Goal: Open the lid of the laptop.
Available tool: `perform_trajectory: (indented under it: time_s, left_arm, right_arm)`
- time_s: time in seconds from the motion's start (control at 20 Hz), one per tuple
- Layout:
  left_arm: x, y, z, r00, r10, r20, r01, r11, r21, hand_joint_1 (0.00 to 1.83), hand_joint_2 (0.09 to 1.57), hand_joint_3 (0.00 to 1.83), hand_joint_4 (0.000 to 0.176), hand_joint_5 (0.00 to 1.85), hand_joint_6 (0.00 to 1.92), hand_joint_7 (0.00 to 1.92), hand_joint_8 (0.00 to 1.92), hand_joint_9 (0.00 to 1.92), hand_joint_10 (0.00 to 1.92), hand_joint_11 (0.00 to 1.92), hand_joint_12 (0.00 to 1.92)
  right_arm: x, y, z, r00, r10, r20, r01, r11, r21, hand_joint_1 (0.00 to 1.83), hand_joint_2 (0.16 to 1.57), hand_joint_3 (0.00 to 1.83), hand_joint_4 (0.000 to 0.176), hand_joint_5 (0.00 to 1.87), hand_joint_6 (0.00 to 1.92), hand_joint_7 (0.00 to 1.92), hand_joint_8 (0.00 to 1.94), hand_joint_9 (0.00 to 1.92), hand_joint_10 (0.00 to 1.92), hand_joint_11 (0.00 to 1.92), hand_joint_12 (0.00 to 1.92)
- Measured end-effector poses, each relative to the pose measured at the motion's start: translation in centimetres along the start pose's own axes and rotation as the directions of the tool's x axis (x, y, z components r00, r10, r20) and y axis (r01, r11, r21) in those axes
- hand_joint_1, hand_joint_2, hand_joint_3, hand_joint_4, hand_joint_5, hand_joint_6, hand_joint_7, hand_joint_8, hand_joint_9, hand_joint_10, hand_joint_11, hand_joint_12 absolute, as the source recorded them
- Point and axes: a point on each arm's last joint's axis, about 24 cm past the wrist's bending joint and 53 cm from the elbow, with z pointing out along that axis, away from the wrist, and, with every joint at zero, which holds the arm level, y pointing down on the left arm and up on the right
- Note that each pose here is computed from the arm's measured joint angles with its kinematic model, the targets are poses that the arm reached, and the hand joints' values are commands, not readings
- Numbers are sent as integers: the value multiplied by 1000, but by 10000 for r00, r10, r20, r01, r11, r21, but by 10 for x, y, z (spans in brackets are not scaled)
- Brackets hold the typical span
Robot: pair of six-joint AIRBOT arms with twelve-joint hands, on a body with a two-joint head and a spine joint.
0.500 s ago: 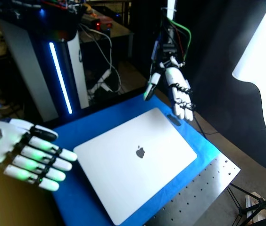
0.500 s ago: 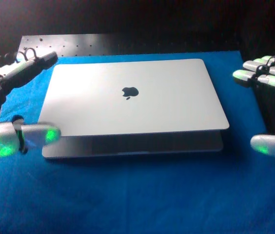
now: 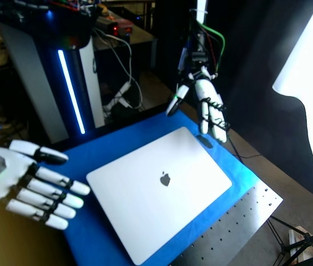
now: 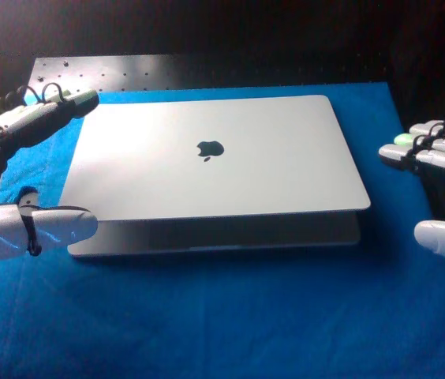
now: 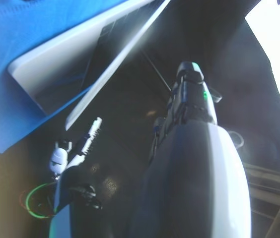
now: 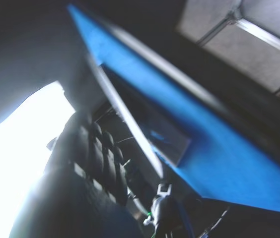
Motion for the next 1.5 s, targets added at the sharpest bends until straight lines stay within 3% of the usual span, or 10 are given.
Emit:
perform_trajectory:
  time_s: [0.4,0.7,1.0,1.5]
  left_arm:
    - [0,-1,0,10000,5,0,-5,10000,26,445,961,0,176,0,0,0,0,0,0,0,0]
    - [0,-1,0,10000,-26,17,26,10000,41,454,957,0,176,0,0,0,0,0,0,0,0]
    - [0,-2,0,10000,-45,39,45,10000,83,499,956,0,176,0,0,0,0,0,0,0,0]
    - [7,-1,2,9997,-223,-40,223,9997,100,455,957,0,176,0,0,0,0,0,0,0,0]
  right_arm:
    - [17,-5,-1,9978,-126,-650,140,9997,207,0,1278,0,0,36,3,8,2,0,0,0,0]
    - [53,-15,-5,9833,-219,-1806,321,9980,540,0,1285,0,0,19,0,0,0,0,0,0,0]
    - [69,-24,-3,9751,-140,-2214,325,9963,801,0,1266,0,0,0,0,0,0,0,0,0,0]
    - [66,-25,8,9769,-285,-2116,432,9969,651,0,1257,0,0,0,0,0,0,0,0,0,0]
